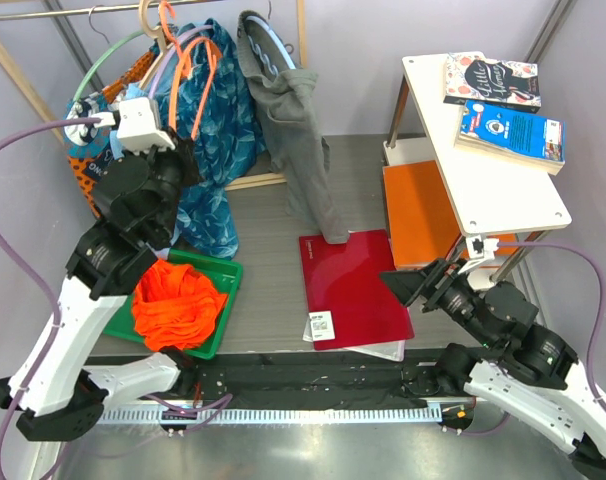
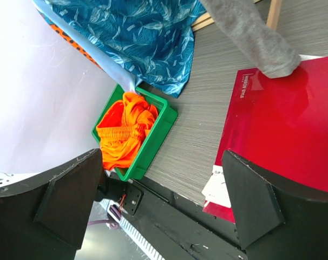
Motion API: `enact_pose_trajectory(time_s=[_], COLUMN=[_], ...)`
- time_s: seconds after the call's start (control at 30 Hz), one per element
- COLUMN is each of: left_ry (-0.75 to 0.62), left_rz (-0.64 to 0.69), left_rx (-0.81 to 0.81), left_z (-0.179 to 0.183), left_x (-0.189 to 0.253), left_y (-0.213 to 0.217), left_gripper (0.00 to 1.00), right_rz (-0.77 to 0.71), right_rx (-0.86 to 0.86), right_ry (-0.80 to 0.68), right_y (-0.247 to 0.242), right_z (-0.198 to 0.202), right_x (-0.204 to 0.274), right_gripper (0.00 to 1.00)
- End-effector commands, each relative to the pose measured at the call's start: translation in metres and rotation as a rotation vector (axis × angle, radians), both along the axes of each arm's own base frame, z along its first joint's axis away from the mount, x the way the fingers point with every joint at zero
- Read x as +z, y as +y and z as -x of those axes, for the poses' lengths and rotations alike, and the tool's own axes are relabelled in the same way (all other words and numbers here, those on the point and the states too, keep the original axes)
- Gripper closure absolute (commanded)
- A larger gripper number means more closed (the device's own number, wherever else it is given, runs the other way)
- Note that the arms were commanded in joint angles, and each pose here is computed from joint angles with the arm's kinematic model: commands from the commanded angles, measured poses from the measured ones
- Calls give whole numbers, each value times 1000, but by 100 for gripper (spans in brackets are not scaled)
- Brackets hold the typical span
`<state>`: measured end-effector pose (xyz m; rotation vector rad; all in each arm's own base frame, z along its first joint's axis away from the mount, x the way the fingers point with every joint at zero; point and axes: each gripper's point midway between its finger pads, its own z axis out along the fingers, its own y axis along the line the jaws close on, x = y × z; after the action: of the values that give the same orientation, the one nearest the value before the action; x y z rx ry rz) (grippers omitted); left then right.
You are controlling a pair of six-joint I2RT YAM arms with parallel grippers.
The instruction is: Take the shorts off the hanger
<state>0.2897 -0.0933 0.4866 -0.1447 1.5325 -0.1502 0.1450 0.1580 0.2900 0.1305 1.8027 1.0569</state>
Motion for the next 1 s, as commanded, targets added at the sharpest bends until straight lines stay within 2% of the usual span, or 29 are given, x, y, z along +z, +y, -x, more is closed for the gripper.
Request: enact_pose_trajectory(time_s=[0.0, 0.1, 0.3, 0.43, 0.77, 0.97], left_ry=[-165, -191, -200, -239, -210, -224], left_rz=[74, 92, 160, 159, 200, 244], left_rx=[100, 134, 101, 81, 29, -10], left_z=[-22, -45, -77, -85, -109, -102], left_x=[39, 36, 24, 19, 2, 5], left_y=[10, 18, 23, 21, 5, 1], left_gripper=[100, 100, 100, 100, 100, 100], right_rz=[-39, -27, 2, 7, 24, 14], right_rx=[-64, -78, -99, -112, -112, -113], right_ry=[-35, -46, -56, -56, -48, -43], right_y=[-20, -25, -32, -36, -36, -38], right_z=[2, 2, 2, 1, 1, 4], right_x=[20, 24, 30, 29, 26, 24], right_gripper=[3, 3, 4, 3, 4, 4])
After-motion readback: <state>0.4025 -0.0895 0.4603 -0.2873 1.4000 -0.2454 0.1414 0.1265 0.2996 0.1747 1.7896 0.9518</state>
